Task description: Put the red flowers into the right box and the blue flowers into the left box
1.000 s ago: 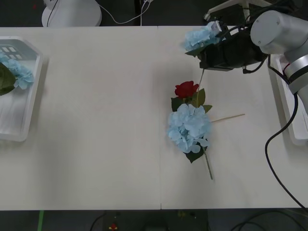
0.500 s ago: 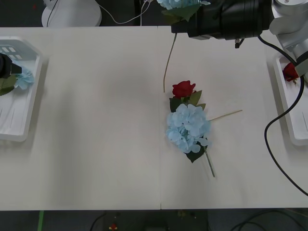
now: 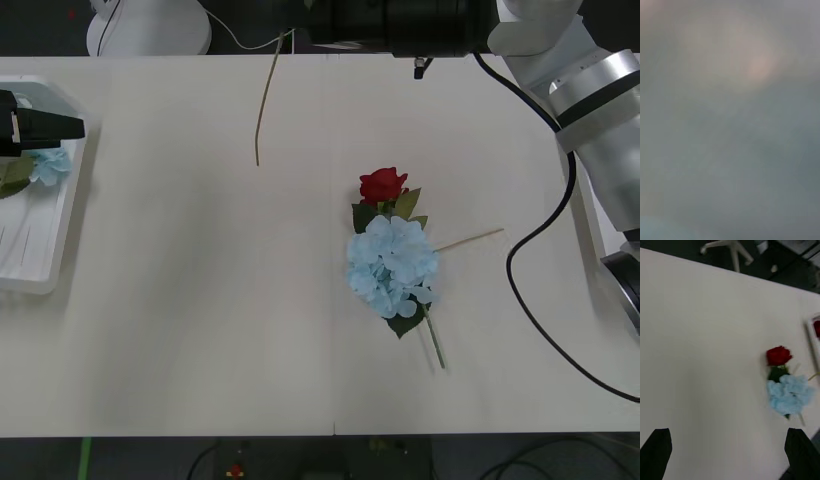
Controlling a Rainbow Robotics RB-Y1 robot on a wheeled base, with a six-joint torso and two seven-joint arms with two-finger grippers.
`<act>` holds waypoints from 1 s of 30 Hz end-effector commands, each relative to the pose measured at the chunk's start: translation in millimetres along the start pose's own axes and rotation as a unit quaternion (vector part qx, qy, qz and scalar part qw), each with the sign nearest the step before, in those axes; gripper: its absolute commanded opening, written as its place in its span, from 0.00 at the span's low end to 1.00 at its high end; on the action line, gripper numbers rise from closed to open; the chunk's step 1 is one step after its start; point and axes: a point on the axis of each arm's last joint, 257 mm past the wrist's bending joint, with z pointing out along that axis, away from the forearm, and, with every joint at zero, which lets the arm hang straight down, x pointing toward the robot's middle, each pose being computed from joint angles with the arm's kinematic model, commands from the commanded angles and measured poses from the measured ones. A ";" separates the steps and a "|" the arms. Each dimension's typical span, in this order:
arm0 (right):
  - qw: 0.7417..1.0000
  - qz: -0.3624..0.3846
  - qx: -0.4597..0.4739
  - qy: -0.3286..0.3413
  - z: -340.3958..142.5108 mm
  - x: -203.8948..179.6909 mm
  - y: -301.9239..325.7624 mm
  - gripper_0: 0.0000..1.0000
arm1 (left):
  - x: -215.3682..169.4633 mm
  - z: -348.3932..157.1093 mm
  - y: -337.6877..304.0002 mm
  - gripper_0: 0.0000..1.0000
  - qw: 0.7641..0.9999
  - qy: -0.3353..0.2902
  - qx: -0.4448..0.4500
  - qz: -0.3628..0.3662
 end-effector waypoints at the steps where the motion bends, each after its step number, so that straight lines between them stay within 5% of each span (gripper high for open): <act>1: 0.997 -0.057 -0.042 -0.013 38.5 -26.2 64.3 0.00 | 10.9 8.4 -39.4 0.87 0.994 0.000 0.098 0.045; 10: 0.997 -0.043 -0.066 -0.022 74.3 -18.4 97.3 0.00 | 8.0 37.9 -100.5 0.88 0.974 -0.036 0.212 0.068; 28: 0.996 -0.028 -0.077 -0.015 79.5 -13.0 106.3 0.00 | 0.6 110.1 -129.0 0.87 0.971 -0.038 0.201 0.121; 30: 0.997 -0.027 -0.078 -0.015 79.5 -12.7 106.4 0.00 | 0.3 113.1 -134.8 0.78 0.970 -0.039 0.207 0.122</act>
